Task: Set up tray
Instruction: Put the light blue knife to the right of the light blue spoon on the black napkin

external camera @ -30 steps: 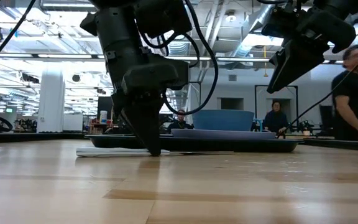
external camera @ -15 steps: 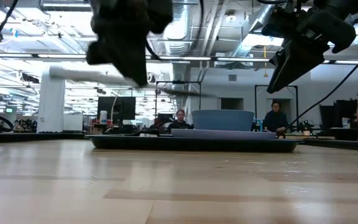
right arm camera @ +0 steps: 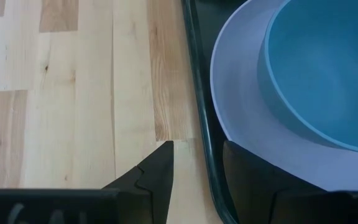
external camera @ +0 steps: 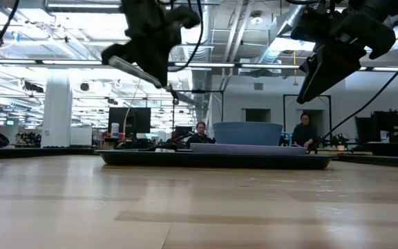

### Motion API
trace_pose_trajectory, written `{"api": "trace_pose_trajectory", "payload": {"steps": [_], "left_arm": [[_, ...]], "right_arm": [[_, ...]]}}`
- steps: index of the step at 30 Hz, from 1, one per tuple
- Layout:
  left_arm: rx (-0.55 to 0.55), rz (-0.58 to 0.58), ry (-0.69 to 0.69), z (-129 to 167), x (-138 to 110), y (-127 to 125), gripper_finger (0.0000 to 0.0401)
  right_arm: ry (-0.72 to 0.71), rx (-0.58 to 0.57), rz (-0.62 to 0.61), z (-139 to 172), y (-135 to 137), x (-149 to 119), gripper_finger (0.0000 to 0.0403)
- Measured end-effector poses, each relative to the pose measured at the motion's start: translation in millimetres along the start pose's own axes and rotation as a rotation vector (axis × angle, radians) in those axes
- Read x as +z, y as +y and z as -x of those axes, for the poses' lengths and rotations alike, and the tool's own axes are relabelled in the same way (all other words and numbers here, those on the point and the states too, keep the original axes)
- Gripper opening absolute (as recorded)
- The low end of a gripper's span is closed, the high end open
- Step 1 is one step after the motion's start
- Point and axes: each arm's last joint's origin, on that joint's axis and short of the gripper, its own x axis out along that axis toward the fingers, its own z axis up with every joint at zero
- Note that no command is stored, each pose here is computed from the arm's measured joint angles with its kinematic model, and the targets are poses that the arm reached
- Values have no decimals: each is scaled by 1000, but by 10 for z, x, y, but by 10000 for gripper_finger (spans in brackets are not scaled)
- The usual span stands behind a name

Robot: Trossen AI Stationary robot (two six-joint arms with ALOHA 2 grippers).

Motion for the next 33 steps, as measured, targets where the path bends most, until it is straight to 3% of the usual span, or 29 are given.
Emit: {"api": "trace_pose_trajectory", "payload": {"steps": [7,11,18,22,27,33], "left_arm": [[82,179,-132,-36,545,359,16],[96,247,-147,-35,736,528,16],[125,348,-188,-80,900,664,16],[160,376,-196,-339,1007,687,16],[154,397,-99,-778,1092,716,16],[148,400,-78,-929,1115,721,16]], "right_arm": [[0,0,1,0,0,0,134],[0,0,1,0,0,0,133],[0,0,2,1,0,1,134],[1,0,2,0,0,-1,133],[4,0,2,0,0,-3,134],[6,-1,3,1,-1,-5,133]]}}
